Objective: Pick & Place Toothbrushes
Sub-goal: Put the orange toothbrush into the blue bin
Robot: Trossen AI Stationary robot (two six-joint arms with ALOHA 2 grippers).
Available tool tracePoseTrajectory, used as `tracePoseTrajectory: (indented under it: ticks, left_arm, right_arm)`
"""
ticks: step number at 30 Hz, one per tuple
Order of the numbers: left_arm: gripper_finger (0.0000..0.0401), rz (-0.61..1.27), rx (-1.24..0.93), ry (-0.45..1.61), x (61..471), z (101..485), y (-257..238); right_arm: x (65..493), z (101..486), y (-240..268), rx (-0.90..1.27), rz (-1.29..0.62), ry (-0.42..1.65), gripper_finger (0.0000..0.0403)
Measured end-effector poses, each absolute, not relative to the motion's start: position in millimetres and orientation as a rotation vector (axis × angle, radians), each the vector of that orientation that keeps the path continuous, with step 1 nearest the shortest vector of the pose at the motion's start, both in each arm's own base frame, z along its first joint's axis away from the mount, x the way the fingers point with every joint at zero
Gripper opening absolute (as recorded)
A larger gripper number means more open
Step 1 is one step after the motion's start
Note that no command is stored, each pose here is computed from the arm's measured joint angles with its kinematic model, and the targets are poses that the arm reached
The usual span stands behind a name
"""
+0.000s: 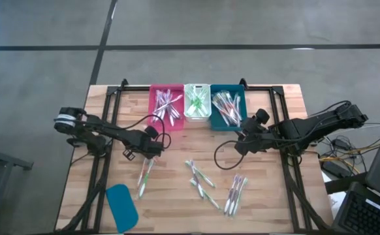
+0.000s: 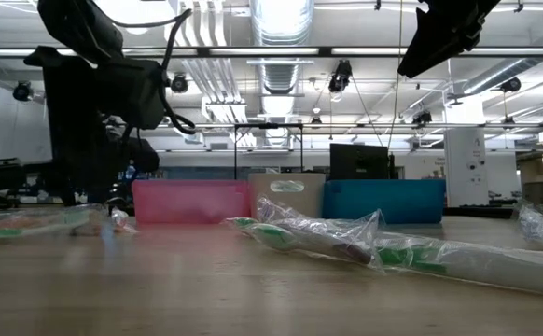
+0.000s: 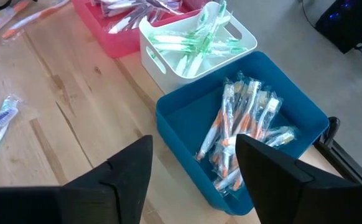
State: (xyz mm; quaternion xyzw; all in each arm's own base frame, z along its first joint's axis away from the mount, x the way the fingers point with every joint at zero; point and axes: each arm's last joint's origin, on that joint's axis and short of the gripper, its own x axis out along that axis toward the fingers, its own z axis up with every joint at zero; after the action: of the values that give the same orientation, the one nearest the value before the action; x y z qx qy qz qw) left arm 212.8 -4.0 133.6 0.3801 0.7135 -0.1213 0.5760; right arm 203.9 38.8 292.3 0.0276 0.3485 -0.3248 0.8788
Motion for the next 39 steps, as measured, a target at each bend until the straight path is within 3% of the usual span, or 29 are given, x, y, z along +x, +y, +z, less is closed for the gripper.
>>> tracePoseTrajectory:
  ticks: [7, 15, 24, 32, 39]
  left_arm:
    - [0.0015, -0.26, 0.913, 1.66, 214, 134, -4]
    - [0.0028, -0.243, 0.976, 1.649, 221, 145, -10]
    - [0.0015, -0.151, 1.109, 1.579, 245, 195, -34]
    - [0.0016, 0.021, 1.308, 1.388, 267, 238, -54]
    - [0.0015, 0.184, 1.58, 1.229, 287, 254, -65]
  right_arm:
    - [204, 292, 39, 0.058, -0.677, 0.726, 0.0242]
    - [204, 292, 39, 0.058, -0.677, 0.727, 0.0257]
    - [204, 292, 39, 0.089, -0.679, 0.723, 0.026]
    - [209, 289, 47, 0.181, -0.578, 0.71, 0.0236]
    - [225, 283, 58, 0.265, -0.32, 0.63, 0.0223]
